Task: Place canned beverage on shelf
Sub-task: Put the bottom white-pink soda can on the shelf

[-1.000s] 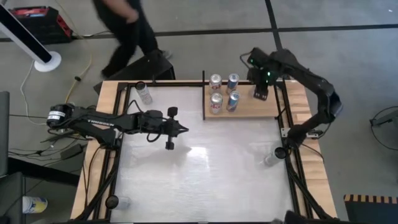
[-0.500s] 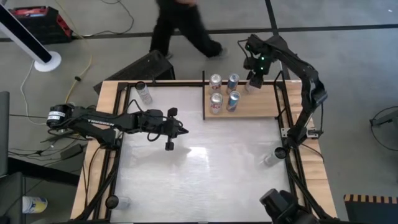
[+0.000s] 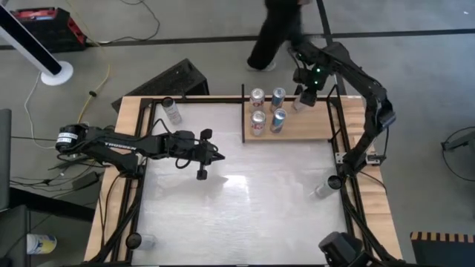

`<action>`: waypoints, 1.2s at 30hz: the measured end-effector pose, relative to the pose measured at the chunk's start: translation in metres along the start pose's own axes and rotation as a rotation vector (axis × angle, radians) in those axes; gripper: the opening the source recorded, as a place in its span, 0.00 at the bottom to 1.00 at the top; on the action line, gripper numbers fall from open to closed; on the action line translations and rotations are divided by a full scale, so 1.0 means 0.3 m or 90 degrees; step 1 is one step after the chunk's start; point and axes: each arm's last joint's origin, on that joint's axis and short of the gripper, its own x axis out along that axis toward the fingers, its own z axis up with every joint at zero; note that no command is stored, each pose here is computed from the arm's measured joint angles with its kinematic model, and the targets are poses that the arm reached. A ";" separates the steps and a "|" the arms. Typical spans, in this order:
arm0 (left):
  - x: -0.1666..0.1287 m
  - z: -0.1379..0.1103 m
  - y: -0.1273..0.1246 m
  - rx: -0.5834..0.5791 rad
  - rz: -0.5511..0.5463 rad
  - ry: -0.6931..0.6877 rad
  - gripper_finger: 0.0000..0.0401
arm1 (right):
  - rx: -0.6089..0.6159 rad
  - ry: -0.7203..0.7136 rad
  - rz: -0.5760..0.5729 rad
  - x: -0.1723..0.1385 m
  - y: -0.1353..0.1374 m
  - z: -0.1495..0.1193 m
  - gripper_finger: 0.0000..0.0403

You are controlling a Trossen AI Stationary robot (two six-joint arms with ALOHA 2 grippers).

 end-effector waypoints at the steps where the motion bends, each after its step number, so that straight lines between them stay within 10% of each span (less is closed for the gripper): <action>1: 0.000 0.000 0.000 -0.005 0.000 0.000 0.00 | 0.002 0.000 0.006 0.002 0.000 0.001 0.72; 36: 0.000 0.000 -0.002 -0.019 -0.012 -0.002 0.00 | 0.034 0.021 0.013 0.041 -0.018 0.023 0.80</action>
